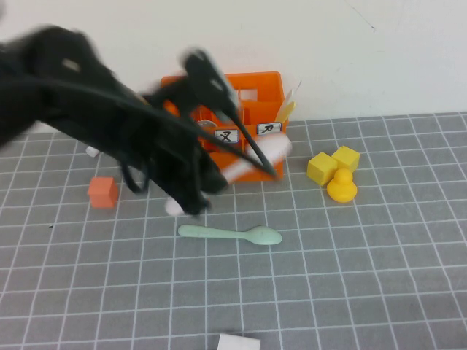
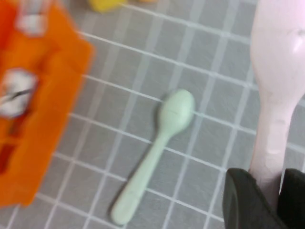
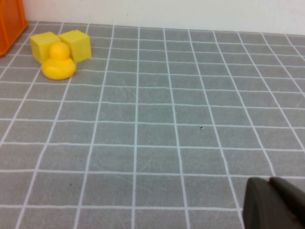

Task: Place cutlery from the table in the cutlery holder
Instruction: Place the spoon on the box

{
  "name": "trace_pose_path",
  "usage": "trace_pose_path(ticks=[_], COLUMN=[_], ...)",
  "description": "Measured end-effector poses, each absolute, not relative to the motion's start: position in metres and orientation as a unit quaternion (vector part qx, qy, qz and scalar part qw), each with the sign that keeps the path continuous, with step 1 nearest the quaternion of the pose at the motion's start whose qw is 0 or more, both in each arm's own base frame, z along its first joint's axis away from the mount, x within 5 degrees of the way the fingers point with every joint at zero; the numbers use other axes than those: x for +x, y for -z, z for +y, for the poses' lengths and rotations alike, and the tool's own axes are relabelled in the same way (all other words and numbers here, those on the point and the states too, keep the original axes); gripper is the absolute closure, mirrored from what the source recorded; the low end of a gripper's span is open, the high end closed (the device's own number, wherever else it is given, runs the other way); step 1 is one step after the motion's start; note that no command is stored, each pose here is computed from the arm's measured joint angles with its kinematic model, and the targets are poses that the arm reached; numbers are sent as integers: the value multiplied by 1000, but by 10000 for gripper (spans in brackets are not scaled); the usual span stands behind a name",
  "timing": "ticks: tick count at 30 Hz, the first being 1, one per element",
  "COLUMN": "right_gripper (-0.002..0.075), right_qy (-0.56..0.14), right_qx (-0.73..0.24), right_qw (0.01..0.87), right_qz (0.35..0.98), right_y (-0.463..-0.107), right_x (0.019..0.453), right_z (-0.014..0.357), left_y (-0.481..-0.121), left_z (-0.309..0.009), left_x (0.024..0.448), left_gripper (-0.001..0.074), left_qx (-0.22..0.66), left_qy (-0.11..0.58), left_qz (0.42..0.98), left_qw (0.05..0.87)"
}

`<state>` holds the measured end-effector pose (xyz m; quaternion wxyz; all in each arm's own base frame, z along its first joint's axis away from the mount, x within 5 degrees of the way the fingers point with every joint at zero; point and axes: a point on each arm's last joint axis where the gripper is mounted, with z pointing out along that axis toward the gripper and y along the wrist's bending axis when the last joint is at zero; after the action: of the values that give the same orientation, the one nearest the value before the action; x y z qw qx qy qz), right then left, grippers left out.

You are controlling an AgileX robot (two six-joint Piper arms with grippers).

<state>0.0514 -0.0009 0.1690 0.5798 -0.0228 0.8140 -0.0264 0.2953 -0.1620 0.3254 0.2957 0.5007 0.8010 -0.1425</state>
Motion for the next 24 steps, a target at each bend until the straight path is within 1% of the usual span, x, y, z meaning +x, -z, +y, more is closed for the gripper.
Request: trace_pose_path(ticks=[3, 6, 10, 16, 19, 24], right_gripper=[729, 729, 729, 729, 729, 729], right_qy=[26, 26, 26, 26, 26, 26], right_qx=[-23, -23, -23, -23, -23, -23], right_qw=[580, 580, 580, 580, 579, 579], right_qz=[814, 814, 814, 814, 815, 815], right_y=[-169, -169, -169, -169, -169, -169], right_x=[51, 51, 51, 51, 51, 51], right_z=[-1, -1, -1, -1, -1, -1], left_y=[-338, -343, -349, -356, -359, -345], left_z=[-142, -125, -114, -111, -109, -109], left_x=[303, 310, 323, 336, 343, 355], left_gripper=[614, 614, 614, 614, 614, 614], left_qx=[445, 393, 328, 249, 223, 238], left_qy=[164, 189, 203, 212, 212, 181], left_qz=[815, 816, 795, 754, 737, 736], left_qw=[332, 380, 468, 569, 602, 607])
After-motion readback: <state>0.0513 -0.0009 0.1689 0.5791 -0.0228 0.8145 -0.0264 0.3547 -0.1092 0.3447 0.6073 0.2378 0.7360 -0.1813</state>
